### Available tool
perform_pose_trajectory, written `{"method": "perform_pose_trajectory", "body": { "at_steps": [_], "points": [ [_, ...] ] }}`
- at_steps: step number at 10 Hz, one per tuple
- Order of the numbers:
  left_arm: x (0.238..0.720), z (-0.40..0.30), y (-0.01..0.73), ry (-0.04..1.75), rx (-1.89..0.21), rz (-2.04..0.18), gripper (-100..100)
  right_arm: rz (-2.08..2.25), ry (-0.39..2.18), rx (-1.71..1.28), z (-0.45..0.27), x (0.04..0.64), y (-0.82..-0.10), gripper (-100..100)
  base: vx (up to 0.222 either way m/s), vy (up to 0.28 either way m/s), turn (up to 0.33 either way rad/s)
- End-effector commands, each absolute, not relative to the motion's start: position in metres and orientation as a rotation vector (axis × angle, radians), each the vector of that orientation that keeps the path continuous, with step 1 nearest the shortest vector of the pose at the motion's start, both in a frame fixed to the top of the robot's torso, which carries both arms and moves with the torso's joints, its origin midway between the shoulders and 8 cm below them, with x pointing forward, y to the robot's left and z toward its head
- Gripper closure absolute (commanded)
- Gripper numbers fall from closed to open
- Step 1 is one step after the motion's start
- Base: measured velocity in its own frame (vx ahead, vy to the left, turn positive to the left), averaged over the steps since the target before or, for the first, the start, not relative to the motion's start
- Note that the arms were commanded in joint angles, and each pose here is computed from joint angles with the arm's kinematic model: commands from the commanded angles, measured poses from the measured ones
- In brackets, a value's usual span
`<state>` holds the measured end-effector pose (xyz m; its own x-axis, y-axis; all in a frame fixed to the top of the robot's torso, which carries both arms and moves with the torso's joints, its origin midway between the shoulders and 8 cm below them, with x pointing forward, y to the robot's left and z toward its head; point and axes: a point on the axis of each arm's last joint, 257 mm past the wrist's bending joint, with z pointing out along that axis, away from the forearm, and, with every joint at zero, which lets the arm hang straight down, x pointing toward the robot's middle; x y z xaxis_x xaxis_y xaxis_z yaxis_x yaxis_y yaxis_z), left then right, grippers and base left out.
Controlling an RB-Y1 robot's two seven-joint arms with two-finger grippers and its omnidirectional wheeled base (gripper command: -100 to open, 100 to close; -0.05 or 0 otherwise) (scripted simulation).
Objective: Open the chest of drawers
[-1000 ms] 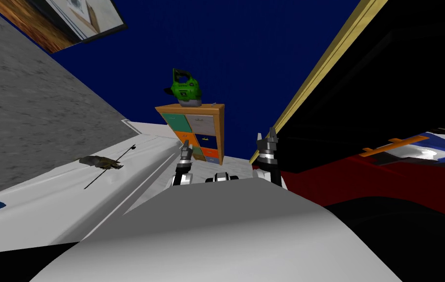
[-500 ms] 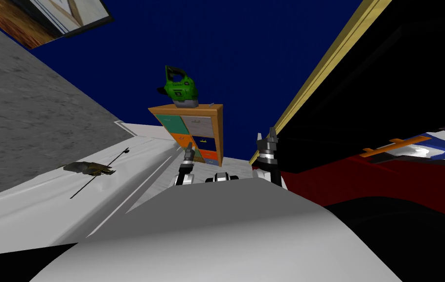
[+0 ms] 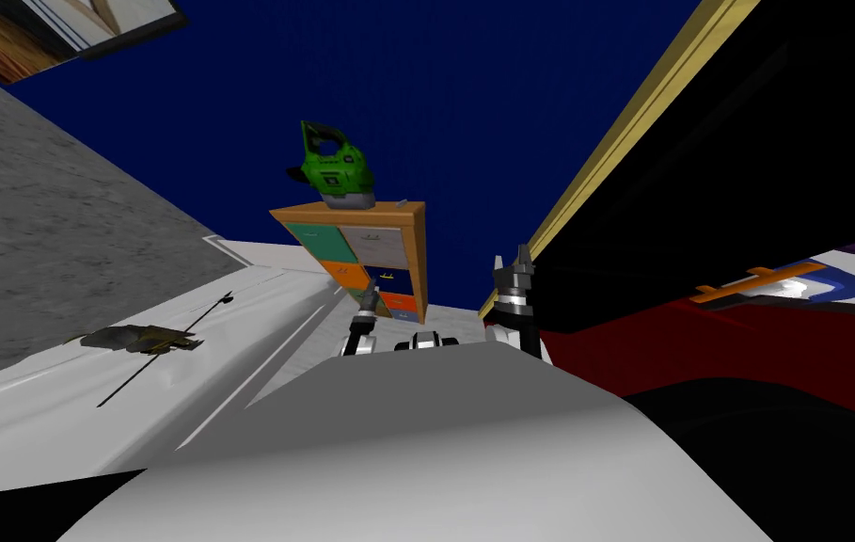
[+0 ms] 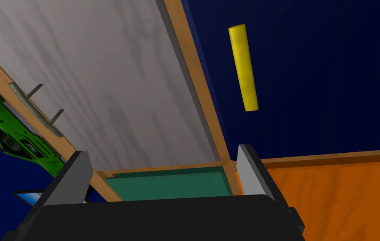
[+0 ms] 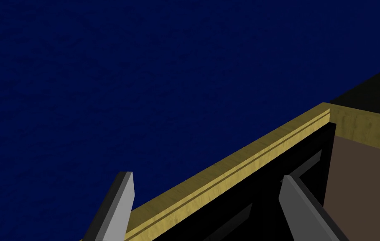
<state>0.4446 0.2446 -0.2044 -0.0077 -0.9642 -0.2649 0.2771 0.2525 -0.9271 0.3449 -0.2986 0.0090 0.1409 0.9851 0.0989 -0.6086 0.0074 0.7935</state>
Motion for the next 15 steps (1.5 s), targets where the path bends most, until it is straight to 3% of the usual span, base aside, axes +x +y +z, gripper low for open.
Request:
{"method": "perform_pose_trajectory", "body": {
  "at_steps": [1,7,10,11,15],
  "points": [
    [0.449,-0.227,0.242,1.192,-0.821,-1.150,-100,1.363,0.583,0.826,0.009,0.345,-0.299,0,0.082,-0.004,-0.050],
    [0.455,-0.274,0.219,1.254,-0.906,-1.145,-100,1.363,0.583,0.826,0.009,0.345,-0.299,0,0.071,-0.006,-0.041],
    [0.456,-0.264,0.222,1.248,-0.893,-1.143,-100,1.363,0.583,0.826,0.009,0.345,-0.299,0,0.043,-0.005,-0.009],
    [0.457,-0.264,0.222,1.249,-0.894,-1.142,100,1.363,0.583,0.826,0.009,0.345,-0.299,0,0.006,-0.001,0.001],
    [0.450,-0.259,0.222,1.252,-0.889,-1.149,100,1.363,0.583,0.825,0.009,0.345,-0.298,0,-0.175,0.031,0.018]
  ]
}}
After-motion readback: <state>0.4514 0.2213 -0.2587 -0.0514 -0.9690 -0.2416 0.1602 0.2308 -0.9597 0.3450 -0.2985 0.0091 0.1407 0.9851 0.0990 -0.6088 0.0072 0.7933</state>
